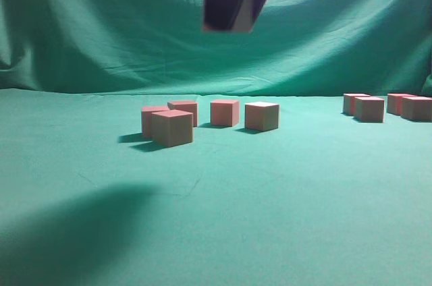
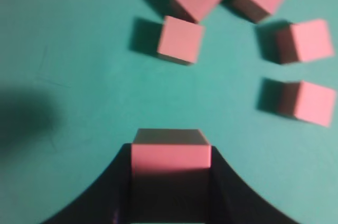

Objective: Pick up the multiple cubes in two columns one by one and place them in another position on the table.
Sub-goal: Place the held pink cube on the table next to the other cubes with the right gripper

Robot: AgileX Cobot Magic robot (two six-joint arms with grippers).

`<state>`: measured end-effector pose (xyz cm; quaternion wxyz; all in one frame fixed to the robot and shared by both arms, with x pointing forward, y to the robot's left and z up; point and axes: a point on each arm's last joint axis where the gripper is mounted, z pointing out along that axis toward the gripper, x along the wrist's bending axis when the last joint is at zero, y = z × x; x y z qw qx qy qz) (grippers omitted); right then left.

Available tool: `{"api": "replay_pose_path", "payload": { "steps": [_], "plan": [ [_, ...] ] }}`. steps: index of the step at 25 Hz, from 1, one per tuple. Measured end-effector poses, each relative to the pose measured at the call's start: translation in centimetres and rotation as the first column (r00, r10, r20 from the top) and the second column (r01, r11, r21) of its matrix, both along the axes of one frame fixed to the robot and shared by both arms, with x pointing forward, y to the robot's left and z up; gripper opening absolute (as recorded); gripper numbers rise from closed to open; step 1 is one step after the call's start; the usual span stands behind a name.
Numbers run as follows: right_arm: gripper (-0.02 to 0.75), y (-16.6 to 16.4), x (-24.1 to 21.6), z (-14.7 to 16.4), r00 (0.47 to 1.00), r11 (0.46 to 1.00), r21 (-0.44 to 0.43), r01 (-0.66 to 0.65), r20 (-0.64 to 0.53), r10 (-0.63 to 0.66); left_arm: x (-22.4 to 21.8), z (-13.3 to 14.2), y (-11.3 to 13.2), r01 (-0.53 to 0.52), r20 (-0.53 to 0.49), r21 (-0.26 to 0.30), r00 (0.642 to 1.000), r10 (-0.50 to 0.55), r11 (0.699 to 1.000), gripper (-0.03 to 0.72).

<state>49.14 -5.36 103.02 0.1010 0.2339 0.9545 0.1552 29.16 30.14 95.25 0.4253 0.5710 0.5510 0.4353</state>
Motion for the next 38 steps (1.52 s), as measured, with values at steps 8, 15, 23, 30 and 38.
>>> {"api": "replay_pose_path", "payload": {
  "steps": [8, 15, 23, 30, 38],
  "plan": [
    [0.255, 1.7, 1.4, -4.5, 0.998, 0.995, -0.092, -0.038, -0.044, 0.034, 0.0, 0.0, 0.0, 0.0, 0.0, 0.0, 1.0, 0.0, 1.0, 0.0],
    [0.255, 2.3, 2.4, -6.8, 0.998, 0.992, -0.115, -0.055, -0.026, 0.053, 0.0, 0.0, 0.0, 0.0, 0.0, 0.0, 1.0, 0.0, 1.0, 0.0],
    [0.255, 2.7, 2.9, -8.6, 0.998, 0.989, -0.129, -0.068, -0.017, 0.067, 0.0, 0.0, 0.0, 0.0, 0.0, 0.0, 1.0, 0.0, 1.0, 0.0],
    [0.255, 3.0, 3.2, -9.4, 0.997, 0.988, -0.134, -0.071, -0.021, 0.069, 0.0, 0.0, 0.0, 0.0, 0.0, 0.0, 1.0, 0.0, 1.0, 0.0],
    [0.255, 3.2, 3.6, -9.5, 0.997, 0.989, -0.125, -0.08, 0.01, 0.082, 0.0, 0.0, 0.0, 0.0, 0.0, 0.0, 1.0, 0.0, 1.0, 0.0]
  ]
}}
